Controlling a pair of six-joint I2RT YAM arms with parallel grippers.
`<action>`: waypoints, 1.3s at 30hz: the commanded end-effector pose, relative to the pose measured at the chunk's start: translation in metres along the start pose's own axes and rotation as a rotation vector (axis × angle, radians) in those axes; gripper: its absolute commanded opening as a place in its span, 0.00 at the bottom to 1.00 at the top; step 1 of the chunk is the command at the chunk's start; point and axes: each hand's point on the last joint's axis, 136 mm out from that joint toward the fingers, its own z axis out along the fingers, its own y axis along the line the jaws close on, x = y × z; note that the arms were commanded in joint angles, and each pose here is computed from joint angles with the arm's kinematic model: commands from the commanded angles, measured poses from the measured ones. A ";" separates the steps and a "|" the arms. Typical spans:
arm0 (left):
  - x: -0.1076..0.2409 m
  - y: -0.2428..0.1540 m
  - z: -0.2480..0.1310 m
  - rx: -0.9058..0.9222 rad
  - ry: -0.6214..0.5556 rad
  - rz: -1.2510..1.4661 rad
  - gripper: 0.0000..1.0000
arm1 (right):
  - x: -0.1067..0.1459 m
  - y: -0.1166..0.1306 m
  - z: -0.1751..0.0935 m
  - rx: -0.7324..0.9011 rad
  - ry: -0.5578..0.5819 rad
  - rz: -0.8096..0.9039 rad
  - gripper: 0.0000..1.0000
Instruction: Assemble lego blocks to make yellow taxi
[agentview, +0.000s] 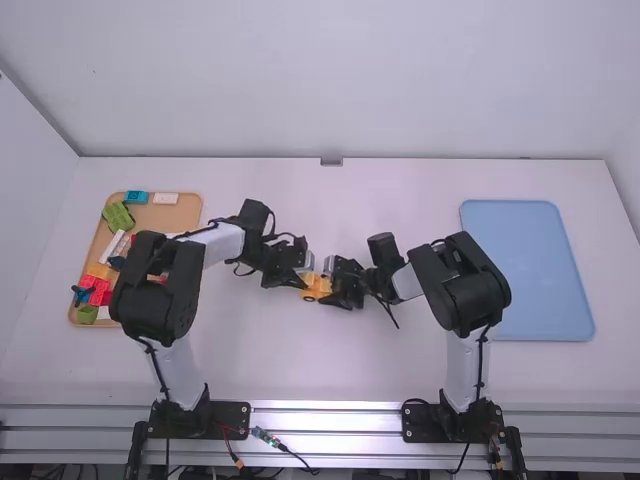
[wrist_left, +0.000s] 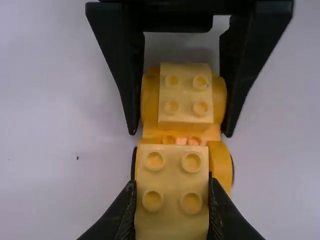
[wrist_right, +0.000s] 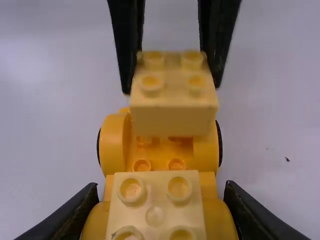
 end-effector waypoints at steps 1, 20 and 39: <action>0.007 -0.013 0.010 0.022 0.044 -0.062 0.02 | 0.008 0.008 0.001 -0.027 0.007 0.013 0.45; 0.007 -0.017 0.013 -0.135 0.084 0.008 0.02 | 0.010 0.005 -0.001 -0.018 0.008 0.025 0.47; 0.000 -0.031 0.009 -0.037 0.116 -0.006 0.02 | 0.009 0.005 -0.001 -0.017 0.007 0.022 0.51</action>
